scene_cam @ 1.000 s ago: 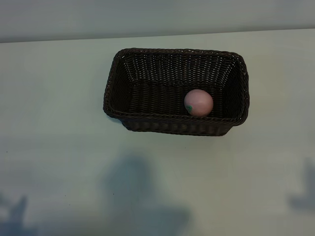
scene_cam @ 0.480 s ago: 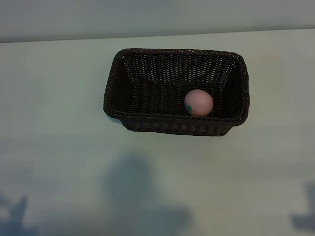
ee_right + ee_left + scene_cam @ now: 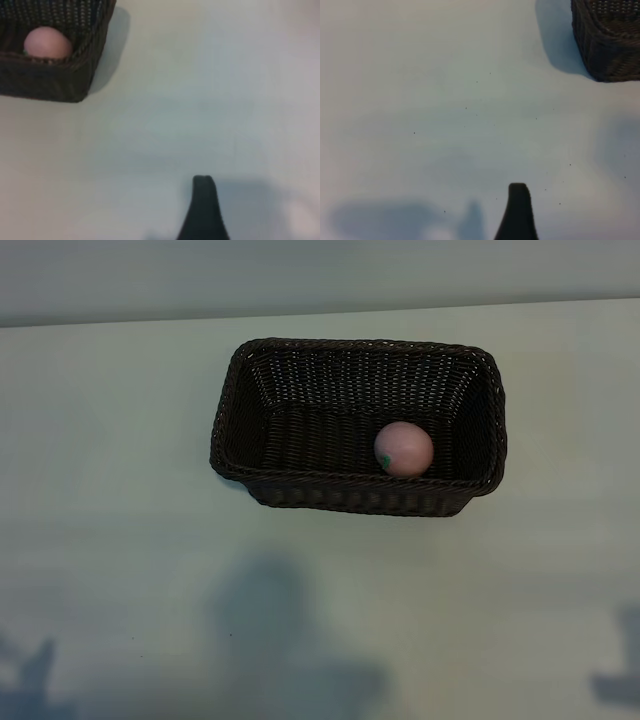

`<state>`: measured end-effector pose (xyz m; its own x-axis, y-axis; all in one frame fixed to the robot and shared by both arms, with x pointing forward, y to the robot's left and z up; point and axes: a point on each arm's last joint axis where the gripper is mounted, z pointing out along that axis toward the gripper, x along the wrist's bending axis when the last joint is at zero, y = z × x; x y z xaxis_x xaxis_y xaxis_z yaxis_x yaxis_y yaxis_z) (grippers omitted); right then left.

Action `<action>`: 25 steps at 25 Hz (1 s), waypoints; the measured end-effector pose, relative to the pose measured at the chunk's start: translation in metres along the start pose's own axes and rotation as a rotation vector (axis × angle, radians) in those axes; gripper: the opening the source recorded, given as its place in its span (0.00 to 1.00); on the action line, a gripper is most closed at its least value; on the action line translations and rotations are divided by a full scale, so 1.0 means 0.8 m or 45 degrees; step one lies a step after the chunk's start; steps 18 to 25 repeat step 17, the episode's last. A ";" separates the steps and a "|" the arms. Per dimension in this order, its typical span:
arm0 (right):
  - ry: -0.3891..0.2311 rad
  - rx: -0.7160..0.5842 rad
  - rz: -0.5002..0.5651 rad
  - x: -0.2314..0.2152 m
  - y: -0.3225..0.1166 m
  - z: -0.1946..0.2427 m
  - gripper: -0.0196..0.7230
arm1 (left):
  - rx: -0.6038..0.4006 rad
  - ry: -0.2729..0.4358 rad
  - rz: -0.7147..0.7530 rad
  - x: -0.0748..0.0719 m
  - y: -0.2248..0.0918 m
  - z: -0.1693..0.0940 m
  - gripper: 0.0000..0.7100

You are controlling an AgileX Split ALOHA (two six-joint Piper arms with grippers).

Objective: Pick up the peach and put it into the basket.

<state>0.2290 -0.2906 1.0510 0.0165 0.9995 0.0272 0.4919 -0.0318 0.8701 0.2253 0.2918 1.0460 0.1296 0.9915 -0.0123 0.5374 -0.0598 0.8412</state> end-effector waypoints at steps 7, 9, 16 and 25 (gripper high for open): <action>-0.038 -0.015 0.091 -0.004 -0.001 0.005 0.75 | 0.000 0.000 0.000 0.000 0.000 0.000 0.84; -0.038 -0.019 0.094 -0.004 -0.001 0.007 0.75 | 0.000 0.000 0.000 0.000 0.000 0.000 0.84; -0.038 -0.035 0.096 -0.004 0.000 0.008 0.75 | 0.000 0.000 0.000 0.000 0.000 0.000 0.84; -0.038 -0.034 0.096 -0.004 0.000 0.008 0.75 | 0.000 0.000 0.000 0.000 0.000 0.000 0.84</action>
